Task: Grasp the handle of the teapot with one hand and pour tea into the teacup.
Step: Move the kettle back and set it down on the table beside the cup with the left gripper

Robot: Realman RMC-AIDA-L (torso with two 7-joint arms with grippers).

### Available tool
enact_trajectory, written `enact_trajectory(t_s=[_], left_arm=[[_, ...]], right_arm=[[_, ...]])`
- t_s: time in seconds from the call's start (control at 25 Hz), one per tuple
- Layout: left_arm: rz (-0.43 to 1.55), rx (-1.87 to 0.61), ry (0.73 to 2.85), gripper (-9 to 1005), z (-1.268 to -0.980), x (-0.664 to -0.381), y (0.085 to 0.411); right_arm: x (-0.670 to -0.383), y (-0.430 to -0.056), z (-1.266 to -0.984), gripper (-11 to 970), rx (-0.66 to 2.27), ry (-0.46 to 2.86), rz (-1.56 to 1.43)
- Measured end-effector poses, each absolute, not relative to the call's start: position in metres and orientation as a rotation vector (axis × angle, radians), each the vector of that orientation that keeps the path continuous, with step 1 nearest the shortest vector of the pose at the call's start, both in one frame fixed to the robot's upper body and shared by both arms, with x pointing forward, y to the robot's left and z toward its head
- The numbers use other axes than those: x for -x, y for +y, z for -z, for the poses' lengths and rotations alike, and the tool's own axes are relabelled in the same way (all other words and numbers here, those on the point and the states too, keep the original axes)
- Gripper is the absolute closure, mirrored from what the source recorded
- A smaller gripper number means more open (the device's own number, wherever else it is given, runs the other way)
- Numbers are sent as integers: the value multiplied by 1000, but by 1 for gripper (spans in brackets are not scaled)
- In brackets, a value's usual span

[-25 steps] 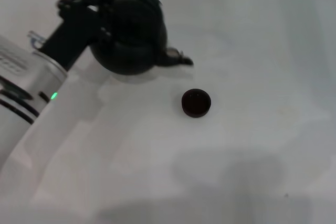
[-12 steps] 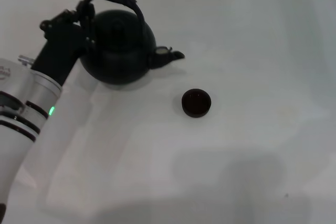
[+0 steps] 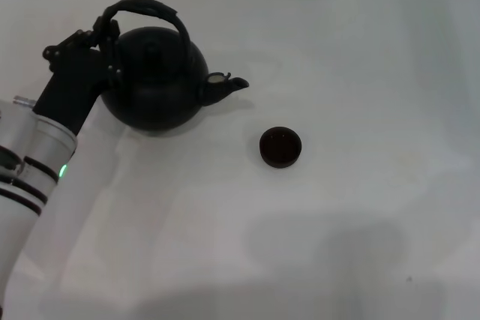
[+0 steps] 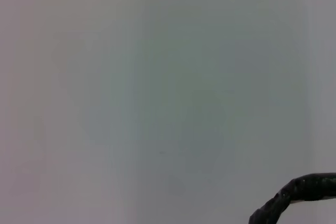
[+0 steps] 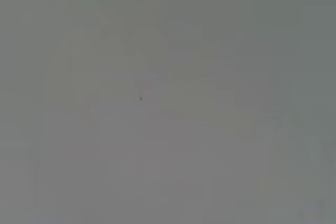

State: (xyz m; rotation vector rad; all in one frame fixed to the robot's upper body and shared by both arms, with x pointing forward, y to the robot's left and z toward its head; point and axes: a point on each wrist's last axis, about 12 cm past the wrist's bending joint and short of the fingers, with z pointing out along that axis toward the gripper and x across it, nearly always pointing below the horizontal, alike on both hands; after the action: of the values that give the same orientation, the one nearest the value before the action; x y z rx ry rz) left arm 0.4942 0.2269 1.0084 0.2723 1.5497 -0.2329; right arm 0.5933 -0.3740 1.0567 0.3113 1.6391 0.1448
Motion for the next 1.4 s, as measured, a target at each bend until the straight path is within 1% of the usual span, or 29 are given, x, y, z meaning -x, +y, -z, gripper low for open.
enact_trajectory(t_s=[0.28,0.72,1.24,1.4], left_arm=[[211,-294,1572,892,-1004,-494,233],[192,-293,1589,756,-1000,-491,240],[260,-218,1580,607,-1002,-488,245],[283,-189,1572,562,-1002,-482,248]], right_arm=[[-595,-373,-1058,108,-308,1638,-145],[-598,-374,-1062,108,-301,1627,-143],[-598,-372,-1062,108,-301,1623,-154],[-599,-371,-1062,108,-292,1624,-154]])
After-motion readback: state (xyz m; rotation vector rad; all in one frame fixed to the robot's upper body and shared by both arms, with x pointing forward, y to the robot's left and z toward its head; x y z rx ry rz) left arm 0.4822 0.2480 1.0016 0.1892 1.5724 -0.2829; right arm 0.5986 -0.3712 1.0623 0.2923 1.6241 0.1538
